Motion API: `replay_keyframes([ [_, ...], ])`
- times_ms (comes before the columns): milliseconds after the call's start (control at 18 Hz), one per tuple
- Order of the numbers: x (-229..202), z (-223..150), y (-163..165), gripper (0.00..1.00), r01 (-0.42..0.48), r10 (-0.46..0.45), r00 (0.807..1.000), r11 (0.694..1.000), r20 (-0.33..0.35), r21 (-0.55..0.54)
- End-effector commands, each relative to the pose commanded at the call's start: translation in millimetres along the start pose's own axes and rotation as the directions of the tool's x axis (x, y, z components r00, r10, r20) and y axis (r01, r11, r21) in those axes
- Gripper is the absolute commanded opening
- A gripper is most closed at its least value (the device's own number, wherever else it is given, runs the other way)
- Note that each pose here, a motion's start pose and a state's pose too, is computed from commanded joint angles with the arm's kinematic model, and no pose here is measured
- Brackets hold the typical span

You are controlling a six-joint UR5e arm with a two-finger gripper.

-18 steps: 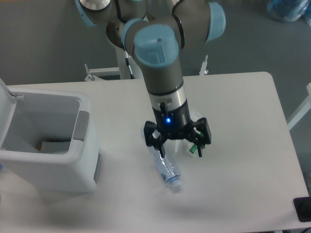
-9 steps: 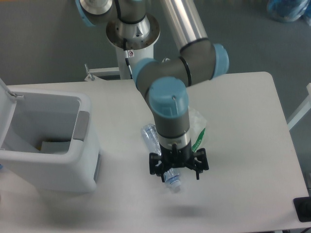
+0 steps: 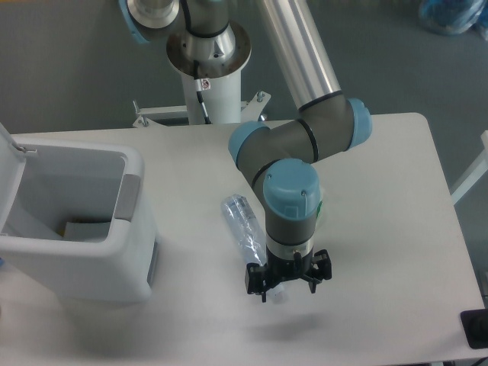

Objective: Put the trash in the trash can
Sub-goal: 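Align the gripper along the bottle and close on its cap end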

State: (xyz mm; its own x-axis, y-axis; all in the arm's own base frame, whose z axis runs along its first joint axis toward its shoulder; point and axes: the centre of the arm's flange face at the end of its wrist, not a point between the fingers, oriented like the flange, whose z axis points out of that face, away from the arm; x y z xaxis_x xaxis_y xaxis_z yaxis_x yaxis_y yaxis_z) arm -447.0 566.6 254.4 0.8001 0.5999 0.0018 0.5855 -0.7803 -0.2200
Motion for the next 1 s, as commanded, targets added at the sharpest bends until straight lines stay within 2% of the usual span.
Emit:
replay_keyframes([
  [222, -0.8, 33.7, 5.0, 1.00, 0.010, -0.010, 1.000, 0.999, -0.008, -0.048],
  [722, -2.1, 48.6, 9.8, 0.99, 0.051, -0.051, 0.999, 0.996, -0.006, -0.074],
  [1000, -2.6, 59.2, 12.8, 0.89, 0.083, -0.082, 0.997, 0.992, 0.011, -0.091],
])
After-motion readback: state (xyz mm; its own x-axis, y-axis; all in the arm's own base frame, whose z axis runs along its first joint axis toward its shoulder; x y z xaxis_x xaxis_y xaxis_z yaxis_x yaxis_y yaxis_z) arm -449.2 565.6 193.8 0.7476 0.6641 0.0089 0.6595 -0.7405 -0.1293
